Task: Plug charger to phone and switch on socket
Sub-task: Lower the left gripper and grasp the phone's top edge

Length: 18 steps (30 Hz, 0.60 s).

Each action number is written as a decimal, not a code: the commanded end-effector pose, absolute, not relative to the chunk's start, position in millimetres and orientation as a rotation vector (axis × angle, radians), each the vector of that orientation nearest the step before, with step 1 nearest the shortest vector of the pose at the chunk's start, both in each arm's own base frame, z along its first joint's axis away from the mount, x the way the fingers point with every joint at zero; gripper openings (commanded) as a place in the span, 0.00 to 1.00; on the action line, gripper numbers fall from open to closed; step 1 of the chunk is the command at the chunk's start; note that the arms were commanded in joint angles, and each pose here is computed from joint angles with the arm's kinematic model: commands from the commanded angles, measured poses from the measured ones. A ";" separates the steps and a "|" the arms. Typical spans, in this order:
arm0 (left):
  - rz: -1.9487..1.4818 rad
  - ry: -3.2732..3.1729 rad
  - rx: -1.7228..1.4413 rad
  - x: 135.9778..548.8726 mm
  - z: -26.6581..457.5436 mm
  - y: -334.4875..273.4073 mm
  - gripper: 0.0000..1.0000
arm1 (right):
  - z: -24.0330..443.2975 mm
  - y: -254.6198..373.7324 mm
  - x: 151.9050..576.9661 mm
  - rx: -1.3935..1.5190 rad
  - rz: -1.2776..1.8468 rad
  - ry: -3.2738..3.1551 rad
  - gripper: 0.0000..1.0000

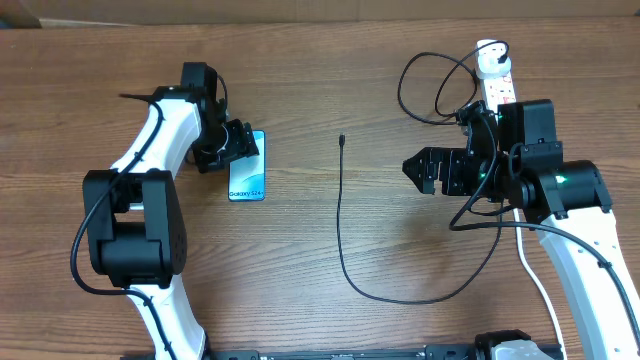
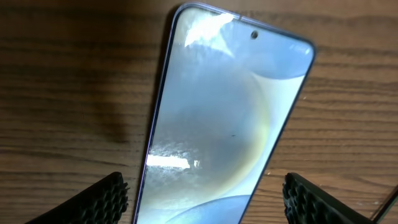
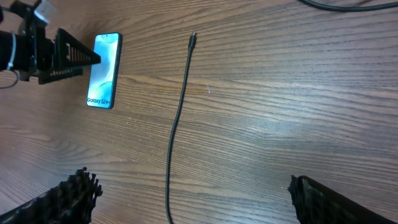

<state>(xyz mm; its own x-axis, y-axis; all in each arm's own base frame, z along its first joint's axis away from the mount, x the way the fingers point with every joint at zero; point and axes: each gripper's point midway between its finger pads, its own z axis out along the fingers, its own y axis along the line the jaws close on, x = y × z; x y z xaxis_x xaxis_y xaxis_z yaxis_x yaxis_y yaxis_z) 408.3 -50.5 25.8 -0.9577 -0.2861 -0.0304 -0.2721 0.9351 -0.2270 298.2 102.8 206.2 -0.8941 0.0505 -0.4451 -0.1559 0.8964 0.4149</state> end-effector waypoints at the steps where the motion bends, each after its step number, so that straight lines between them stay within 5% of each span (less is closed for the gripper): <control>1: -0.370 3.058 -0.406 399.6 15.2 -52.7 0.77 | 217.0 104.9 302.0 -0.094 0.619 2.576 1.00; 18: -0.456 3.054 -0.258 388.4 -8.8 -61.9 0.77 | 216.9 104.9 301.9 -0.094 0.619 2.576 1.00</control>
